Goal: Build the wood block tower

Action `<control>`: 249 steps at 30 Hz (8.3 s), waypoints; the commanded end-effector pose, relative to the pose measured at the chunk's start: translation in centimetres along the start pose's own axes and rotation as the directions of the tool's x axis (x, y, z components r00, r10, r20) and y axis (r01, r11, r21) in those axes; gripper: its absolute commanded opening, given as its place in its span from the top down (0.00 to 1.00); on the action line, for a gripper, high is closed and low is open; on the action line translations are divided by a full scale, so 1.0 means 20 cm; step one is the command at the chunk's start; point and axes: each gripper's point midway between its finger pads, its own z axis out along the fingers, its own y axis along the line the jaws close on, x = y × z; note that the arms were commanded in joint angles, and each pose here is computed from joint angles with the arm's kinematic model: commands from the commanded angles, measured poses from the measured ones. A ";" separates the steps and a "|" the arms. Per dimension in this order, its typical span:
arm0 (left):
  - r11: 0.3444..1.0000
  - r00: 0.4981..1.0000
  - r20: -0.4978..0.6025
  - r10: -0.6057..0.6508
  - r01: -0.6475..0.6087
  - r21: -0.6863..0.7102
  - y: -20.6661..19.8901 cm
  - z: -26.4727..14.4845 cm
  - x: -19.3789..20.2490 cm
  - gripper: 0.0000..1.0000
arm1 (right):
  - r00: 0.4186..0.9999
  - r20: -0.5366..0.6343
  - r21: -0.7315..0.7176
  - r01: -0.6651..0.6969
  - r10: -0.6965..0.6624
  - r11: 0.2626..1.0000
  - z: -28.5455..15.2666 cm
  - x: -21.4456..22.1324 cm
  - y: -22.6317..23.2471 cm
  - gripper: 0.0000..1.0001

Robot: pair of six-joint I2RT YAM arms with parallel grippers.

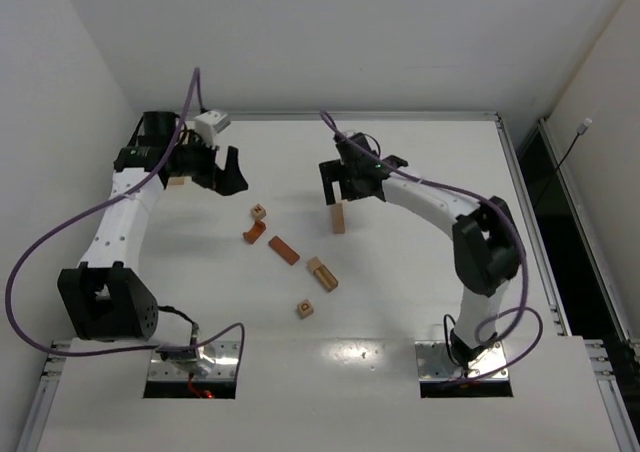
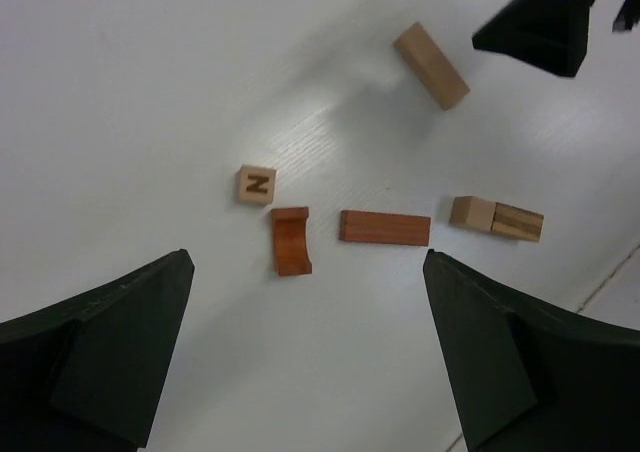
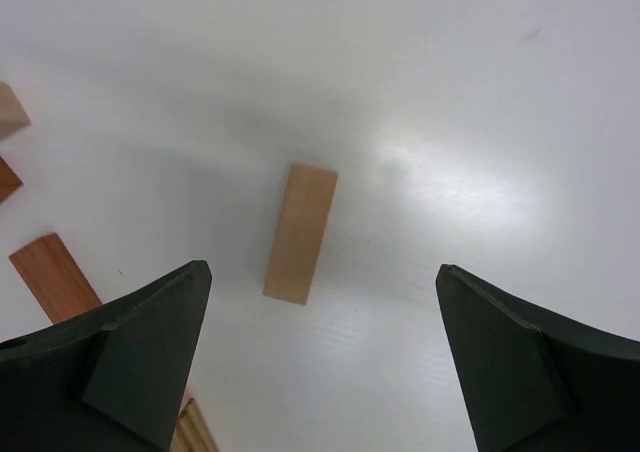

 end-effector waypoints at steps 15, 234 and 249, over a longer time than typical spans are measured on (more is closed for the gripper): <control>0.926 0.919 -0.148 0.365 -0.341 0.165 -0.46 0.21 0.01 0.01 | 0.886 0.295 0.282 0.276 -0.357 0.919 -0.65 -0.35 -0.57 0.00; 0.896 0.897 -0.263 -0.356 0.248 -0.368 -0.44 1.13 0.57 1.00 | 0.980 -0.163 -0.071 0.104 -0.114 0.992 0.12 0.12 -0.38 0.12; 0.890 0.887 -0.279 -0.369 0.251 -0.380 -0.42 1.24 0.57 1.00 | 0.972 -0.207 -0.076 0.098 -0.112 0.992 0.19 0.18 -0.34 0.12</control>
